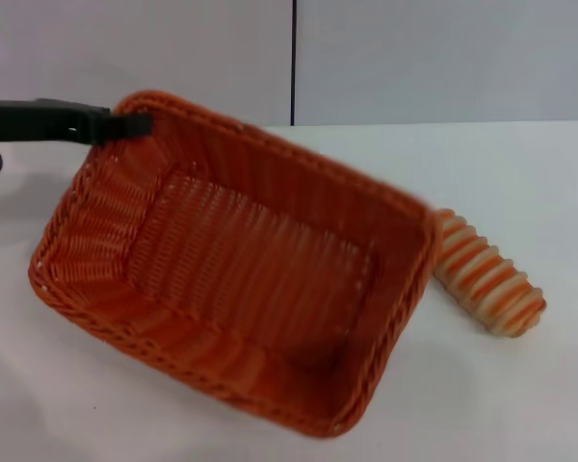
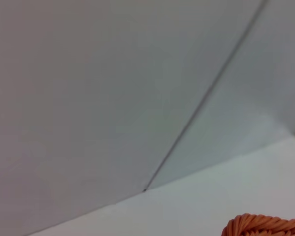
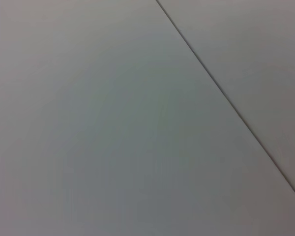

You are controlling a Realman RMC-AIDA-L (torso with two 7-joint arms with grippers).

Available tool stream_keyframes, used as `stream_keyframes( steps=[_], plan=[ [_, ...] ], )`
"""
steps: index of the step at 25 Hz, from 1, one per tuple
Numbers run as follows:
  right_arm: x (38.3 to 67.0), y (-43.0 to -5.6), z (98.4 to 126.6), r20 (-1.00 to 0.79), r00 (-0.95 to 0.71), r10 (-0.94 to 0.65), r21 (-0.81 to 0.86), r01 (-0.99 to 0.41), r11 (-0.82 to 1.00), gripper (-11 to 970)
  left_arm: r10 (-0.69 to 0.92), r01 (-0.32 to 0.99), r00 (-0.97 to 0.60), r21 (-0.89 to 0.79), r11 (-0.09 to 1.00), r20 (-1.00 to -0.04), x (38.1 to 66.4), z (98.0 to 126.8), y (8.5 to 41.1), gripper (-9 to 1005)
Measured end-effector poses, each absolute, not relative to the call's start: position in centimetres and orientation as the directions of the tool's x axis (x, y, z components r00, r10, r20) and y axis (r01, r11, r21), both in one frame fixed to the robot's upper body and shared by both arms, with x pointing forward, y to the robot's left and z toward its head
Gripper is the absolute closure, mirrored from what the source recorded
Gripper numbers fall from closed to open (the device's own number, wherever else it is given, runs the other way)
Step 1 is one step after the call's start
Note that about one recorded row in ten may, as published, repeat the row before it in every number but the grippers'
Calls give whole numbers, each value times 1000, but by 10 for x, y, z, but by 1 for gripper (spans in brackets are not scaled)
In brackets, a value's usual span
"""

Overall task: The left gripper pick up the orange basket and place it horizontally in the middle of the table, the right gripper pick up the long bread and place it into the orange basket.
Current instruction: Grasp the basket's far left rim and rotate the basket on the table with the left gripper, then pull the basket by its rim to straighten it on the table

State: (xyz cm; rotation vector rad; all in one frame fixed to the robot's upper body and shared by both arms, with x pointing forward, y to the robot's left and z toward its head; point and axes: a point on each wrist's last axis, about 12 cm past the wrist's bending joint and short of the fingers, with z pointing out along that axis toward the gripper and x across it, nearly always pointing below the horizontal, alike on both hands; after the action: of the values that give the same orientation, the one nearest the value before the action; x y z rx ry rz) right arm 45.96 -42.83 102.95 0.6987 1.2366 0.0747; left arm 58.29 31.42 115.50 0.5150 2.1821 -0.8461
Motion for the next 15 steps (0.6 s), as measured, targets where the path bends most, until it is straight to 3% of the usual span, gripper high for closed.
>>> stream_keyframes(
  steps=[6,15],
  plan=[
    [460,-428,1029,-838,351,417,525,313,791,149,-75,486,-689,-536,691,-721,571,1152,328,800],
    [461,-431,1028,-842,338,421,524,327,786,149,-249,360,-708,-641,678,-661,552,1125,342,800]
  ],
)
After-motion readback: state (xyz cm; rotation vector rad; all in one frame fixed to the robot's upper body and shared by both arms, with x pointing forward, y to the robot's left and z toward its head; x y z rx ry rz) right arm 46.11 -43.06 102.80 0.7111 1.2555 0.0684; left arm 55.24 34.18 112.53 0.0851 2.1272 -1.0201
